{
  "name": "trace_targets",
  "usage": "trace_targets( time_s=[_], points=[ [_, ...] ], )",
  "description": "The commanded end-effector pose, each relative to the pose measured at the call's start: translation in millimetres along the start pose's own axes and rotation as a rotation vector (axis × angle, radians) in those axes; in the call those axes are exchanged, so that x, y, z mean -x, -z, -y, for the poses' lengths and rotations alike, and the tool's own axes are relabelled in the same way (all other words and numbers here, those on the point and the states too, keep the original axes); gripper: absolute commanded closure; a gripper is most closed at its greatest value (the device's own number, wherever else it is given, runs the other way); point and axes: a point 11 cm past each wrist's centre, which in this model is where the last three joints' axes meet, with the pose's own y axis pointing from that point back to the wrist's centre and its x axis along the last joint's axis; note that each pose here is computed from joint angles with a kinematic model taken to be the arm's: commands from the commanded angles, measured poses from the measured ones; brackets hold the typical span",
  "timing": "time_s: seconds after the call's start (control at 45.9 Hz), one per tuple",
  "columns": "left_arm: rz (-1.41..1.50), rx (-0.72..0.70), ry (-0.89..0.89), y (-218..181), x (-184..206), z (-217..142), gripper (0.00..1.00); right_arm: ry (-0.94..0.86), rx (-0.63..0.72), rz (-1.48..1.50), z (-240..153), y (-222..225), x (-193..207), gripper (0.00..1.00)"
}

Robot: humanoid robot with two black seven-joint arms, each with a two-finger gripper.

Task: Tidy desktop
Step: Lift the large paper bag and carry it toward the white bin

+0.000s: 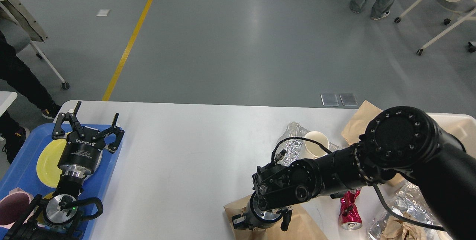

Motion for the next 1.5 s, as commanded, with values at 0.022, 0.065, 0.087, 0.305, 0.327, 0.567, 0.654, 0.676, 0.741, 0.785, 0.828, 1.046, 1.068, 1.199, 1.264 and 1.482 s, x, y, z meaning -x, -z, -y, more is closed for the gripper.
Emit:
trace_targets(
  time_s=[0.022, 0.065, 0.087, 0.305, 0.327, 0.567, 0.654, 0.676, 0.741, 0.785, 0.828, 1.046, 1.068, 1.199, 1.264, 1.482],
  points=[
    [0.0, 0.0, 0.0, 0, 0, 0, 0.04, 0.043, -0.014, 0.075, -43, -10, -4, 1.0],
    [0.0, 0.0, 0.0, 0, 0, 0, 0.04, 0.039, -0.014, 0.075, -57, -12, -6, 1.0],
    [0.001, 0.0, 0.0, -1, 0, 0, 0.04, 0.038, -0.014, 0.074, -63, -12, -6, 1.0],
    [0.0, 0.0, 0.0, 0, 0, 0, 0.04, 0.152, -0.054, 0.184, -131, -14, -18, 1.0],
    [0.0, 0.0, 0.0, 0, 0, 0, 0.04, 0.159, -0.064, 0.191, -138, -13, -19, 1.0],
    [0.001, 0.0, 0.0, -1, 0, 0, 0.04, 0.086, -0.071, 0.176, -238, -22, -26, 1.0],
    [0.001, 0.0, 0.0, -1, 0, 0, 0.04, 0.001, -0.021, 0.218, -277, -44, -38, 1.0],
    [0.001, 0.0, 0.0, -1, 0, 0, 0.04, -0.029, -0.01, 0.229, -287, -50, -41, 1.0],
    [0.0, 0.001, 0.0, -1, 0, 0, 0.04, -0.097, 0.024, 0.26, -309, -65, -47, 1.0],
    [0.001, 0.0, 0.0, -1, 0, 0, 0.04, -0.133, 0.06, 0.273, -321, -75, -49, 1.0],
    [0.001, 0.0, 0.0, -1, 0, 0, 0.04, -0.16, 0.095, 0.295, -331, -87, -50, 1.0],
    [0.001, 0.0, 0.0, -1, 0, 0, 0.04, -0.296, 0.082, 0.401, -355, -124, -62, 1.0],
    [0.0, 0.001, 0.0, -1, 0, 0, 0.04, -0.314, 0.079, 0.413, -358, -129, -63, 1.0],
    [0.001, 0.0, 0.0, -1, 0, 0, 0.04, -0.394, 0.133, 0.454, -372, -167, -71, 1.0],
    [0.0, 0.001, 0.0, -1, 0, 0, 0.04, -0.418, 0.15, 0.497, -370, -194, -72, 1.0],
    [0.0, 0.004, -0.001, -1, 0, 0, 0.04, -0.564, 0.185, 0.723, -342, -323, -87, 1.0]
  ],
)
